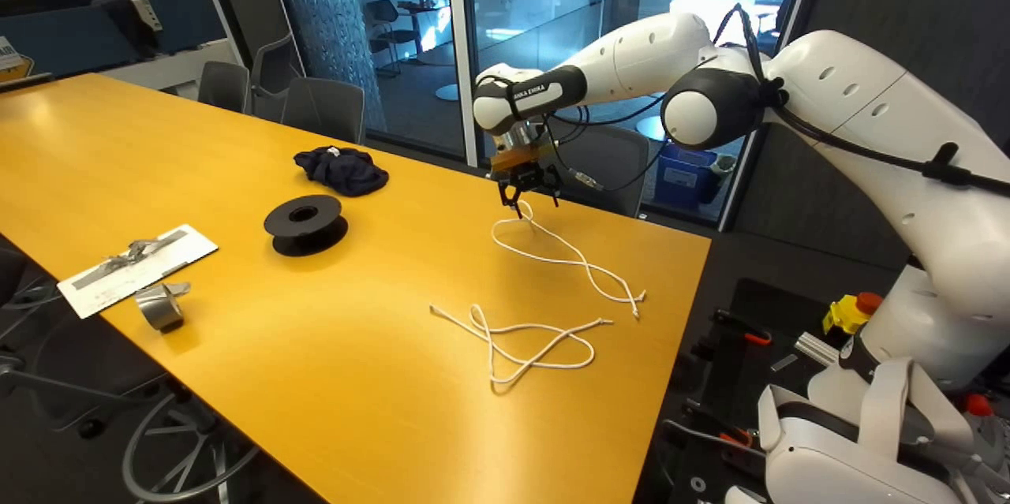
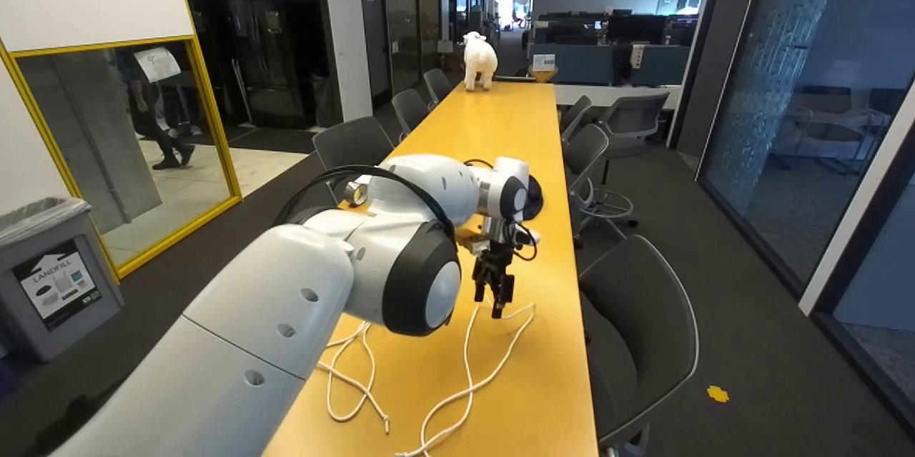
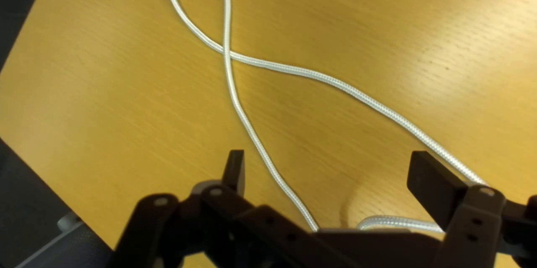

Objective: Untangle the ropes on the table.

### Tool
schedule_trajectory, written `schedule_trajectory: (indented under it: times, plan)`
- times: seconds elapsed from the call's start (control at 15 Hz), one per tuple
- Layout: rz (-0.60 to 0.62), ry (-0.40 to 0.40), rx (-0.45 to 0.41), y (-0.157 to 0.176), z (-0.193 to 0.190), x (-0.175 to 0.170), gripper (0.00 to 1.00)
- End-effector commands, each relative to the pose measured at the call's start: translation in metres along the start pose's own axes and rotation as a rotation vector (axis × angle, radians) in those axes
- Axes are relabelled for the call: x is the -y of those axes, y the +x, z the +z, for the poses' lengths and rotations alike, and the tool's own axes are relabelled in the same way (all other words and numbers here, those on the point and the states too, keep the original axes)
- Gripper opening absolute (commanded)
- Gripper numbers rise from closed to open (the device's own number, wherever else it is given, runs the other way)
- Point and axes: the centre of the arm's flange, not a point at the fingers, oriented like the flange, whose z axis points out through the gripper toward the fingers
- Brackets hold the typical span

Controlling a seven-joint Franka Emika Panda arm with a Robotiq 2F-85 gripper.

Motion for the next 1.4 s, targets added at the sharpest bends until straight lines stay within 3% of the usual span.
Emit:
schedule_trajectory:
  times: [0.0,0.47,0.8,1.33]
  plan:
    - [0.112,0.101,-0.023,-0.021,0.031,-0.043,1.00]
    - [0.137,0.137,-0.068,-0.043,0.029,-0.068,1.00]
    - [0.154,0.115,-0.022,-0.060,0.046,-0.071,1.00]
    - [0.211,0.184,-0.076,-0.037,0.086,-0.057,1.00]
